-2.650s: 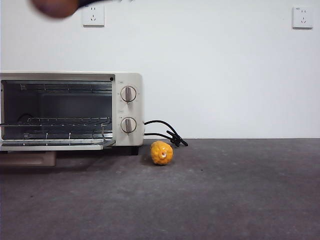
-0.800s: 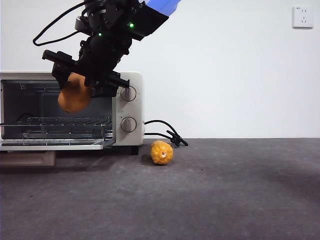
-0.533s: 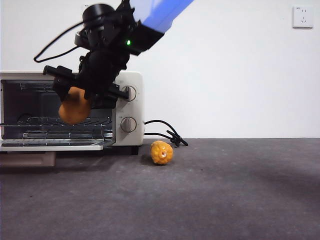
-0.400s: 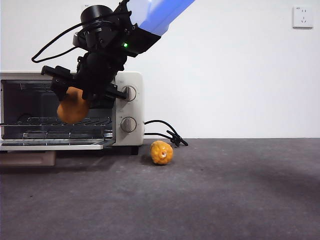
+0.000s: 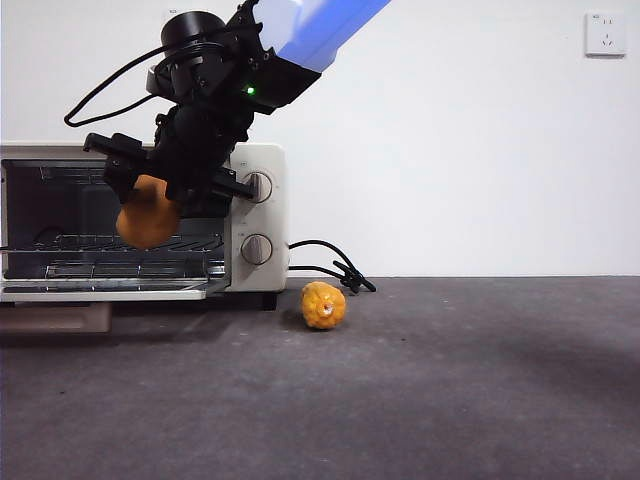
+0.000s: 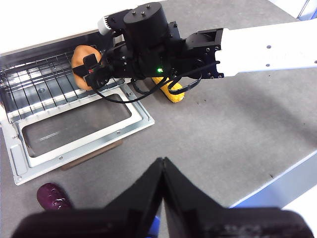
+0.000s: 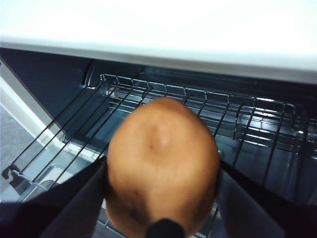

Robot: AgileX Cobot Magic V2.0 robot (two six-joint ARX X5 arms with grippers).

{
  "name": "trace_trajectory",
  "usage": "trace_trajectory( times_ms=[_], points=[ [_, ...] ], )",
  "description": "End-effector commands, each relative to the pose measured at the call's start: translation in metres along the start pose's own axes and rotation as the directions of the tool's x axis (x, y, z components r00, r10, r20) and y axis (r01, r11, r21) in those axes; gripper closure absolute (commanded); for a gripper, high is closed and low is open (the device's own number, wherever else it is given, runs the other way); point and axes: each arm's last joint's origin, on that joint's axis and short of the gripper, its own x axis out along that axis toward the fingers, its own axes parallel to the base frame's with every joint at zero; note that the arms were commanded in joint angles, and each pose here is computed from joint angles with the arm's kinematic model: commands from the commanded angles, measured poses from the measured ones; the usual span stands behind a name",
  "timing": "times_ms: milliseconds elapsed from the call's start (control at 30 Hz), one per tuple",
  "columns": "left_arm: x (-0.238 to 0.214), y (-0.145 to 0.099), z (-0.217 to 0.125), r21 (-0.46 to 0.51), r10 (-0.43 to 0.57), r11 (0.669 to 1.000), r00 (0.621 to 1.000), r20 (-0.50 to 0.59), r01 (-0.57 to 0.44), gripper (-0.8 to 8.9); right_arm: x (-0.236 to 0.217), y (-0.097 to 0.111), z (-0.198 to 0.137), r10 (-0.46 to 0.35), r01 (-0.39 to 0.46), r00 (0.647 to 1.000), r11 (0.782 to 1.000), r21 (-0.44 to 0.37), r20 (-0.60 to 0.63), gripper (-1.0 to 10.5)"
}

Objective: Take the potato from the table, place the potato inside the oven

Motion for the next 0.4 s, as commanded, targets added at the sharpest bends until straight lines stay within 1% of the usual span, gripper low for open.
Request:
trace_trajectory(
  times_ms=[33,133,167,400],
  points=[
    [-0.0002,-0.0001,-0.0005,-0.004,0.0,1.0,1.0,0.001,0.0,8.19,0.0066,-0.0009,-0.0124,-0.001,0.001,0.999,1.0,0.014,-0.036,6.2],
    [-0.0002,-0.0001,-0.0005,-0.004,0.0,1.0,1.0,0.001,0.0,8.19,0.0066,-0.0009,-0.0119,-0.003,0.004,1.0,1.0,0.018,-0.03,4.1],
    [-0.0002,-0.0001,-0.0005,-0.004,0.0,1.0,1.0,0.001,0.0,8.19,0.0066,-0.0009,-0.0117,-0.002,0.003,1.0,1.0,0.018,-0.029,4.0],
    [-0.0002,-0.0002,-0.0005,-0.004,-0.001,1.0,1.0,0.001,0.001,8.19,0.0066,-0.0008,-0.0116,-0.002,0.003,1.0,1.0,0.019,-0.027,4.0]
  ],
)
